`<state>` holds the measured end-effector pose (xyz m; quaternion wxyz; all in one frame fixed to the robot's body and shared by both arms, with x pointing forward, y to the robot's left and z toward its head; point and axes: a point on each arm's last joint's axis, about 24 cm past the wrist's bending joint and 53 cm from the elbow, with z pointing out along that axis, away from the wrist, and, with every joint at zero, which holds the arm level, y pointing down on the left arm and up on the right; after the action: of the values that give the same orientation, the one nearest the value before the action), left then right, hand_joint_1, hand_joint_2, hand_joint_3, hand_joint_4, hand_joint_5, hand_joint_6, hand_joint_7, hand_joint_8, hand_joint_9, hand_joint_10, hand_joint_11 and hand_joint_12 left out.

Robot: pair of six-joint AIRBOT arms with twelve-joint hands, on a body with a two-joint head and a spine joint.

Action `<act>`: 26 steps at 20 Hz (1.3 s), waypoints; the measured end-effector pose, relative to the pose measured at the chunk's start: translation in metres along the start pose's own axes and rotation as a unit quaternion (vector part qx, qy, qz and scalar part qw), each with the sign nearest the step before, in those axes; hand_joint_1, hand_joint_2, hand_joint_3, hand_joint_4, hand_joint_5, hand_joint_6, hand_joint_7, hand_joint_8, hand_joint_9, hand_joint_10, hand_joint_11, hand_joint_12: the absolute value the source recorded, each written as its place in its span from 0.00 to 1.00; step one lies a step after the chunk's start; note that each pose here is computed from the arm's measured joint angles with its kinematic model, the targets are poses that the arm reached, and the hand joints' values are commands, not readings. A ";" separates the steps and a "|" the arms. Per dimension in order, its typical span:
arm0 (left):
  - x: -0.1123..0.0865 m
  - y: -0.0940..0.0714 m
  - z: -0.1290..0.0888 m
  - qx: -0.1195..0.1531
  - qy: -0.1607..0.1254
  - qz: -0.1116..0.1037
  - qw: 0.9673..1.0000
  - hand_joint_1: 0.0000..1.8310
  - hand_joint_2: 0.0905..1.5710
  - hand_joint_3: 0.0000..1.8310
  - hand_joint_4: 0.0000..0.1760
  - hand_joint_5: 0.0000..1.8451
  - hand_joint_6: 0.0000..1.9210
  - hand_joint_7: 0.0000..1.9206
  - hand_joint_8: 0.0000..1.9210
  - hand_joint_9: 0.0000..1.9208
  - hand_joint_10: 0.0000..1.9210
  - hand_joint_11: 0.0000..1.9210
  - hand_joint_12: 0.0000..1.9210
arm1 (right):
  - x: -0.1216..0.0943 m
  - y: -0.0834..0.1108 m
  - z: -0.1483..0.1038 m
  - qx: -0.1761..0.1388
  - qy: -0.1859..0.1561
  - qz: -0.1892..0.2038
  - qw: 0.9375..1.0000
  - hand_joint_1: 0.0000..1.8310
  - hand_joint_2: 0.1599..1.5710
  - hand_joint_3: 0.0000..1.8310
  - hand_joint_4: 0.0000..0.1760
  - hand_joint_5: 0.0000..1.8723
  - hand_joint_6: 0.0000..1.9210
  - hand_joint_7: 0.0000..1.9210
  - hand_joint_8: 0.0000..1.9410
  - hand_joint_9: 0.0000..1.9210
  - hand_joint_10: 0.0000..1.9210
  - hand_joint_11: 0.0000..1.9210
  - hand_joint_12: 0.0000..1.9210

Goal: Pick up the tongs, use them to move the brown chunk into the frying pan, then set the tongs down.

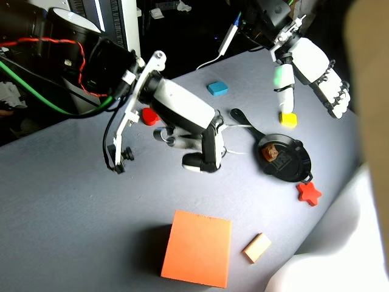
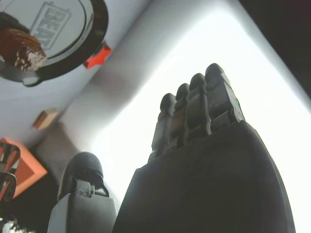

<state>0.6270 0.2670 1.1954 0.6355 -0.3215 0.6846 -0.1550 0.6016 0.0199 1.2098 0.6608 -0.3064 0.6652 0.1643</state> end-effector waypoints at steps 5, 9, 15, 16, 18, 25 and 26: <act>0.031 -0.029 -0.018 0.030 0.040 0.002 0.999 0.00 0.72 0.00 0.00 0.02 0.00 0.00 0.00 0.00 0.00 0.00 0.00 | 0.018 0.009 -0.003 0.004 -0.007 0.000 1.000 0.24 0.96 0.00 0.00 0.43 0.66 0.55 0.81 0.55 0.96 0.52 1.00; 0.052 -0.042 -0.028 0.042 0.061 0.000 0.997 0.00 0.71 0.00 0.00 0.02 0.00 0.00 0.00 0.00 0.00 0.00 0.00 | 0.025 0.002 -0.003 0.017 0.009 0.090 0.996 0.34 0.92 0.00 0.00 0.43 0.60 0.55 0.78 0.55 0.94 0.51 1.00; 0.059 -0.049 -0.033 0.048 0.067 0.000 0.997 0.00 0.73 0.01 0.00 0.02 0.00 0.00 0.00 0.00 0.00 0.00 0.00 | 0.079 -0.008 -0.010 0.027 0.119 0.230 0.966 0.32 0.92 0.00 0.00 0.43 0.51 0.50 0.66 0.46 0.82 0.40 0.94; 0.058 -0.050 -0.034 0.050 0.065 0.002 0.997 0.00 0.73 0.00 0.00 0.02 0.00 0.00 0.00 0.00 0.00 0.00 0.00 | 0.084 -0.008 -0.009 0.025 0.129 0.247 0.960 0.29 0.89 0.00 0.00 0.44 0.41 0.47 0.47 0.38 0.66 0.29 0.88; 0.056 -0.049 -0.033 0.047 0.061 0.003 0.997 0.00 0.72 0.00 0.00 0.02 0.00 0.01 0.00 0.00 0.00 0.00 0.00 | 0.090 -0.006 -0.007 0.020 0.139 0.274 0.951 0.28 0.85 0.00 0.00 0.37 0.33 0.43 0.29 0.35 0.51 0.21 0.81; 0.058 -0.050 -0.035 0.048 0.063 0.003 0.997 0.00 0.72 0.00 0.00 0.02 0.00 0.00 0.00 0.00 0.00 0.00 0.00 | 0.097 0.002 0.006 0.004 0.136 0.239 0.962 0.09 0.71 0.00 0.00 0.17 0.00 0.20 0.00 0.20 0.00 0.00 0.56; 0.057 -0.049 -0.035 0.048 0.062 0.003 0.997 0.00 0.72 0.00 0.00 0.02 0.00 0.00 0.00 0.00 0.00 0.00 0.00 | 0.097 0.003 0.006 -0.001 0.133 0.224 0.966 0.07 0.69 0.00 0.00 0.13 0.00 0.16 0.00 0.16 0.00 0.00 0.47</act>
<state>0.6055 0.1865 1.1869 0.6067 -0.2782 0.7159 -0.2050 0.6102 0.0075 1.1139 0.5127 -0.1693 0.7985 0.2665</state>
